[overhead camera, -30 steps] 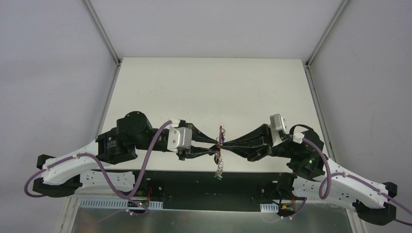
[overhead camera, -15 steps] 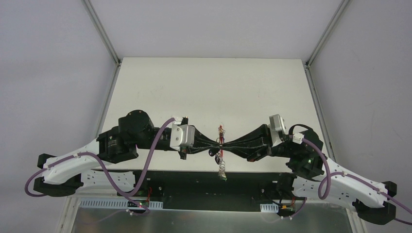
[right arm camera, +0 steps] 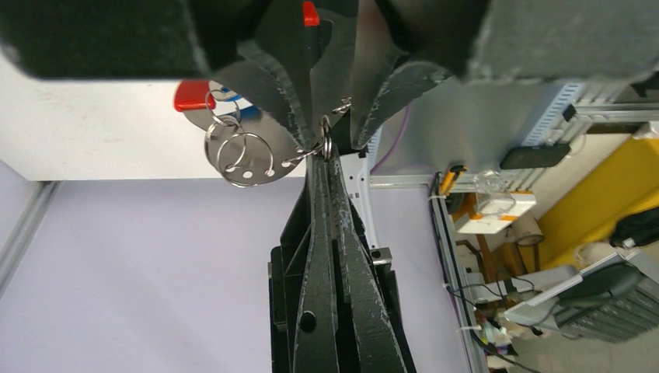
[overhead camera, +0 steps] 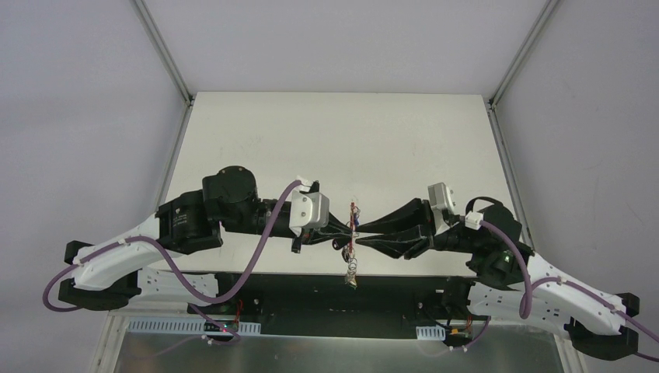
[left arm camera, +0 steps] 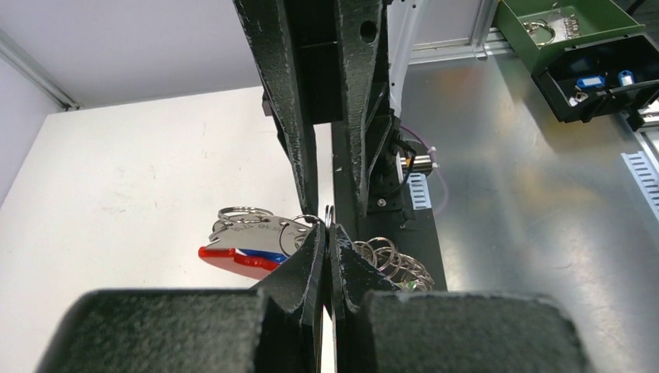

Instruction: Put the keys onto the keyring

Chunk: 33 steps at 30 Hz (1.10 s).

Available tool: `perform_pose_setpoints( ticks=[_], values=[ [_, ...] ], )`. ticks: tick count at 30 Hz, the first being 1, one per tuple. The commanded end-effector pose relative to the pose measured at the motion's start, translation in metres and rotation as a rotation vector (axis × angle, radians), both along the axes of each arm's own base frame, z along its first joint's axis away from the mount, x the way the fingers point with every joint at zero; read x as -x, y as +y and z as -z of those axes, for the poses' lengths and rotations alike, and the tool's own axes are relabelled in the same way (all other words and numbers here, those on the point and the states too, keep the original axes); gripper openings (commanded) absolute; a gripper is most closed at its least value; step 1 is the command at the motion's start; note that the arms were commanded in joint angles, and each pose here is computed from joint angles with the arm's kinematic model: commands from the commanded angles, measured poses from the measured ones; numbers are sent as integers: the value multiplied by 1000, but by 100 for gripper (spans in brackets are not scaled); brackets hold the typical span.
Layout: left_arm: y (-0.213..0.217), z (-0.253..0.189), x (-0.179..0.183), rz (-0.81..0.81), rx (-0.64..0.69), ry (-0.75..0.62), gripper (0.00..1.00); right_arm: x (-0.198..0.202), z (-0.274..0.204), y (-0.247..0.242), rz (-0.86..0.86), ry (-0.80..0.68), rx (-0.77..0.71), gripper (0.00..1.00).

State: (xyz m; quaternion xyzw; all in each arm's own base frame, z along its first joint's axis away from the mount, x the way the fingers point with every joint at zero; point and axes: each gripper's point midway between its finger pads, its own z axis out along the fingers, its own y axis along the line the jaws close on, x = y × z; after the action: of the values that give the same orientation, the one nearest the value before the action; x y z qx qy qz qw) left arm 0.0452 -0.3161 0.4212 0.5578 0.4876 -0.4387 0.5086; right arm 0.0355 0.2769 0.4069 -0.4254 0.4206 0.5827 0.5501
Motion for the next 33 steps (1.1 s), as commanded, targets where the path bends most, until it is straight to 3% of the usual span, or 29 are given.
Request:
perform_pose_setpoints(
  ticks=[1,9,19,33],
  values=[
    [8,-19,0,-15,6,24,0,1,-14,-13,33,-42,31,32],
    [11,-13,4,-5,-74,62,0,8,0,-18,-7,-60,214,38],
    [11,-3,7,10,-128,84,0,23,-11,-4,-130,-87,224,39],
    [18,-6,6,0,-115,60,0,19,-3,19,-162,-64,243,38]
  ],
)
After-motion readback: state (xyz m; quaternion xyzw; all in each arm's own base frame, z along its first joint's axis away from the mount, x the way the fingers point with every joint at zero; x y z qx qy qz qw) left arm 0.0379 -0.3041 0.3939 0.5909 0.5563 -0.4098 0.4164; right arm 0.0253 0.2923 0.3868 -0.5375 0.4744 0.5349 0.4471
